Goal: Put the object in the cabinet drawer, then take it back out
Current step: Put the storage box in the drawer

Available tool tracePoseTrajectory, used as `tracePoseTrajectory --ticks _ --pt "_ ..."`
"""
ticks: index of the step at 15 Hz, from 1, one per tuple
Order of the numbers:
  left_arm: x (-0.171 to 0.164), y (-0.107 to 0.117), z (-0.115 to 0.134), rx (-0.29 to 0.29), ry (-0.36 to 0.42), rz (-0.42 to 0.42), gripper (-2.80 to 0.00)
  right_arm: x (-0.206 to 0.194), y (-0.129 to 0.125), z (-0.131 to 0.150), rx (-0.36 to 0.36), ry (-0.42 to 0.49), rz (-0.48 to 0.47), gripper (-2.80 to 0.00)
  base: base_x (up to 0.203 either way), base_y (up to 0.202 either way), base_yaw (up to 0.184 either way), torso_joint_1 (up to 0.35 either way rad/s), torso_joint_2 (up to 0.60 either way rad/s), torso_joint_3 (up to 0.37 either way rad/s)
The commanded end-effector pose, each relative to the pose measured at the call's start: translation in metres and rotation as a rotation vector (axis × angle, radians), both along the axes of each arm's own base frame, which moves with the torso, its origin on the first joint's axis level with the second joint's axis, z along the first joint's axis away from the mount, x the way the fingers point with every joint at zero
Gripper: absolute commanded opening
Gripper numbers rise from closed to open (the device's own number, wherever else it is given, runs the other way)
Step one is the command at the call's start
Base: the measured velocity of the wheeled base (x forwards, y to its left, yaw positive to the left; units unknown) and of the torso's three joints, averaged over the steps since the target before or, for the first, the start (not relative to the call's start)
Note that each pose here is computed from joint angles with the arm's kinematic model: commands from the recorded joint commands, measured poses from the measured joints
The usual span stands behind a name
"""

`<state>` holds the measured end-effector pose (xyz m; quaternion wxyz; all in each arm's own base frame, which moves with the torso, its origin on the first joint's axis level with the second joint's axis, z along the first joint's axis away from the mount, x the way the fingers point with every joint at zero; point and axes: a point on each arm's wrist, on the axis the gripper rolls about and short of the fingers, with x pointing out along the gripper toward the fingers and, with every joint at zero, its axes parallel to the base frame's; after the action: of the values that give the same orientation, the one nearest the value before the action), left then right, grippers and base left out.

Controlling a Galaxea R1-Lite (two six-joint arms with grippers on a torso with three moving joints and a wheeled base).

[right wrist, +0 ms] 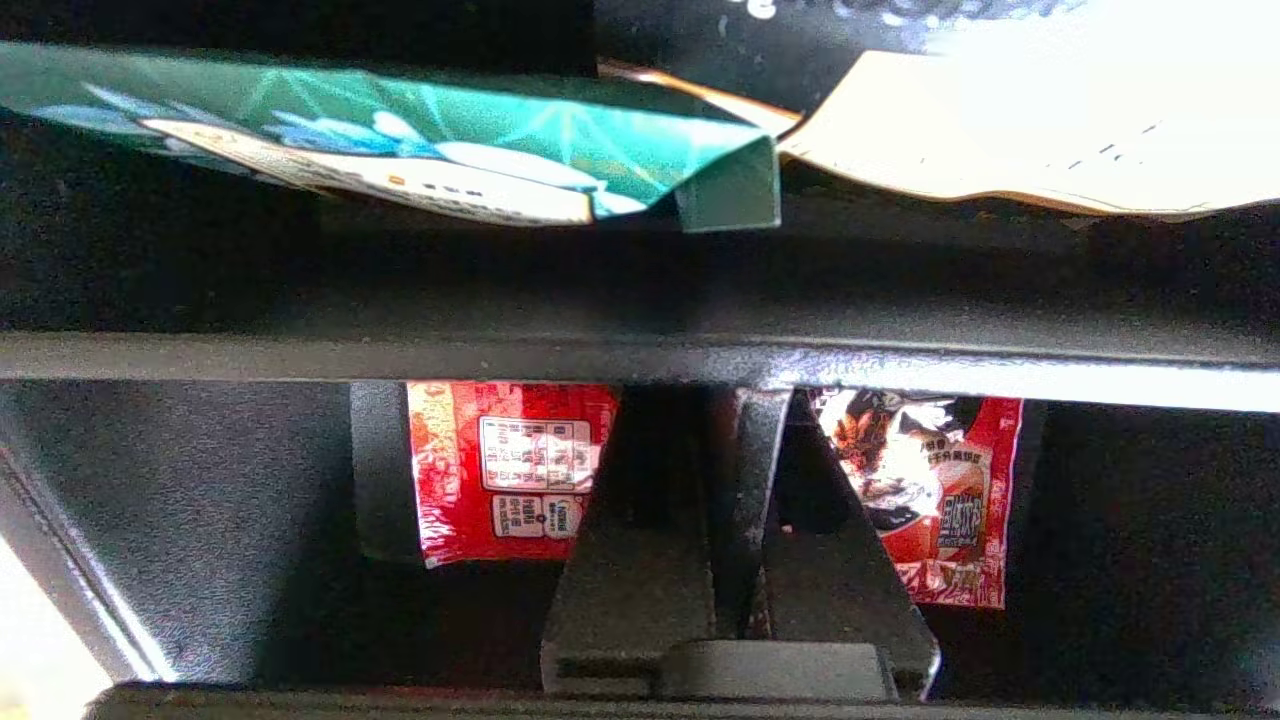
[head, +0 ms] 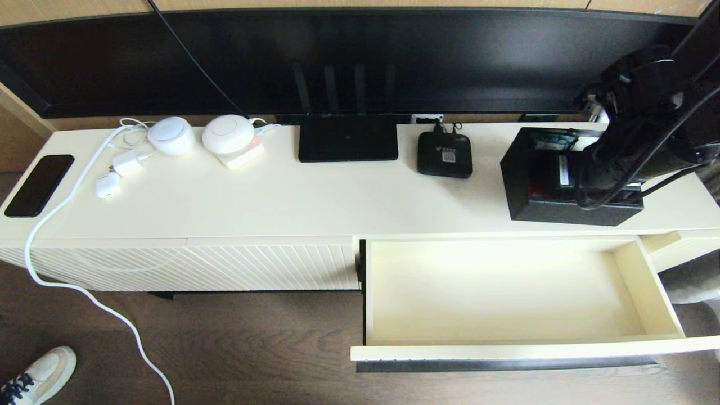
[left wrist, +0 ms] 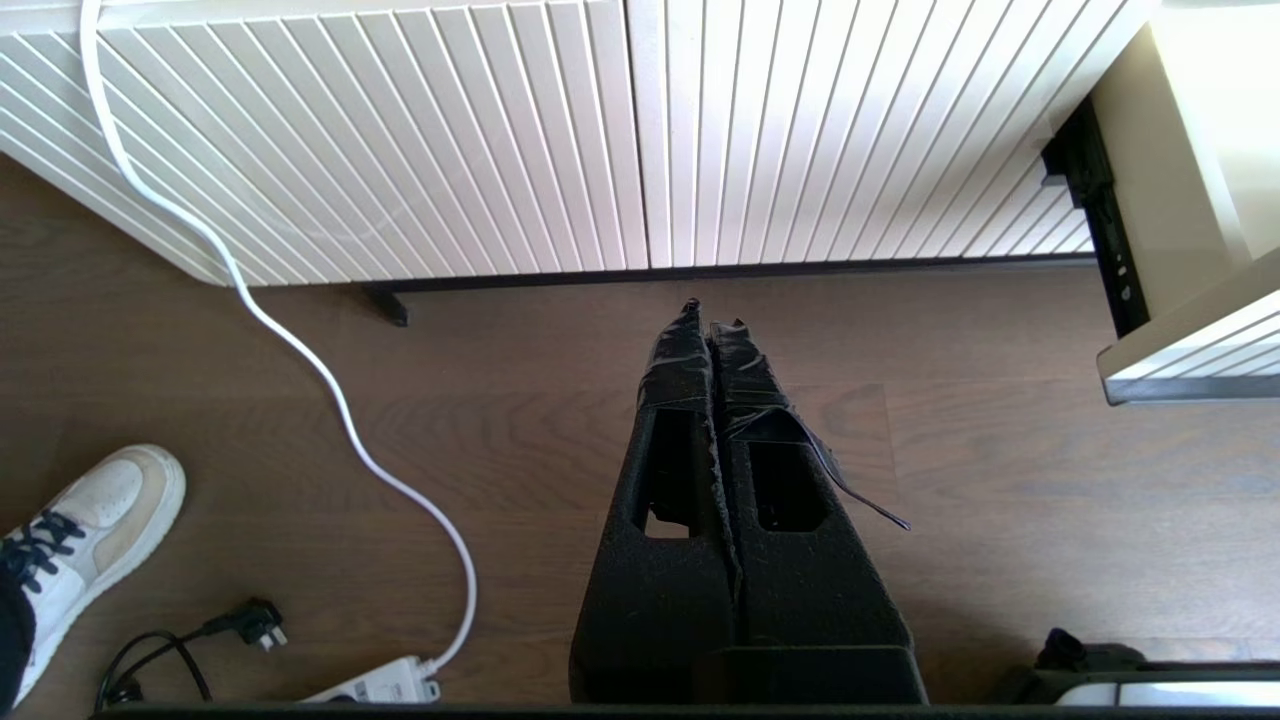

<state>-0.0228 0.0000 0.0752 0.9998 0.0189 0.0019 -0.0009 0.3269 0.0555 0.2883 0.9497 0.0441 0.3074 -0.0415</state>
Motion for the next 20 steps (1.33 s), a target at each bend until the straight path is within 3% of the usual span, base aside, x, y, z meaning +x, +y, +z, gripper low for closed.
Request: tracePoseTrajectory --ticks 1,4,9,13,20 --pt "0.0 0.0 0.0 0.0 0.002 0.0 -2.8 -0.041 -0.001 0.011 0.002 -0.013 0.023 -2.8 0.0 0.0 0.0 0.0 0.0 0.0" --pt "0.0 0.0 0.0 0.0 0.001 0.0 -2.8 -0.086 0.005 -0.006 -0.004 0.054 0.075 -2.8 0.0 0.0 0.0 0.0 0.0 0.0" --pt "0.0 0.0 0.0 0.0 0.002 0.0 -2.8 -0.118 0.018 -0.07 0.007 0.182 0.106 -2.8 0.0 0.0 0.0 0.0 0.0 0.0" --pt "0.0 0.0 0.0 0.0 0.001 0.0 -2.8 -0.1 0.027 -0.111 -0.002 0.212 0.096 -2.8 0.0 0.0 0.0 0.0 0.0 0.0" --pt "0.0 0.0 0.0 0.0 -0.001 0.0 -2.8 -0.051 0.044 -0.14 -0.009 0.185 0.092 -2.8 0.0 0.0 0.0 0.0 0.0 0.0"
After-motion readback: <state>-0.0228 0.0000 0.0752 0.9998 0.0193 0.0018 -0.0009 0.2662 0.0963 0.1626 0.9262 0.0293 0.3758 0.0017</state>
